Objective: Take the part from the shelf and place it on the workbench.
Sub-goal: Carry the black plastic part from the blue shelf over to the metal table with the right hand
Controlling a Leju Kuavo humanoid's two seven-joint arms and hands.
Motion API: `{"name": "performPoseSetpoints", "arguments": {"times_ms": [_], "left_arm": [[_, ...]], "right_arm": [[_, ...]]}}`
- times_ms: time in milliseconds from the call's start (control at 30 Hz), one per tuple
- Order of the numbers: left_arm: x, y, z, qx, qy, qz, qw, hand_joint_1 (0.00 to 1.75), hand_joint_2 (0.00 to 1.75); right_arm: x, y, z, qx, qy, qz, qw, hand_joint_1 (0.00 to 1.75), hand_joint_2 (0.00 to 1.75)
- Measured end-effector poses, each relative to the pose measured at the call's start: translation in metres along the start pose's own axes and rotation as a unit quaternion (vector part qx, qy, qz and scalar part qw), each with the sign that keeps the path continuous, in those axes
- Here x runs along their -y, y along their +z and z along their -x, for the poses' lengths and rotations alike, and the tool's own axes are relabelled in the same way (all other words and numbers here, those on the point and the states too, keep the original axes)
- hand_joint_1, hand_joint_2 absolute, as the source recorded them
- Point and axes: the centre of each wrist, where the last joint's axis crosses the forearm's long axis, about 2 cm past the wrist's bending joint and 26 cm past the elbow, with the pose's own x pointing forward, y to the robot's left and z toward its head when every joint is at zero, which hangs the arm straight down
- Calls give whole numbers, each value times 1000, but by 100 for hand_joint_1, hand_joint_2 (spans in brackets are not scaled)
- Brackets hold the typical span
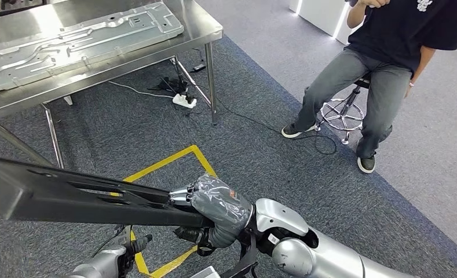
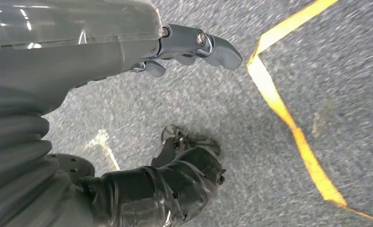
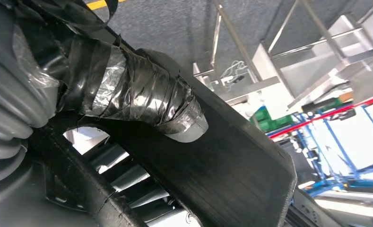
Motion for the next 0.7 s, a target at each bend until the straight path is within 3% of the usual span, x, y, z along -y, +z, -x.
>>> {"name": "performPoseSetpoints", "arguments": {"times_ms": [700], "left_arm": [[0, 1, -7, 4, 3, -1, 1000, 0, 175]], "right_arm": [[1, -2, 1, 0, -5, -11, 1000, 175, 175]]}}
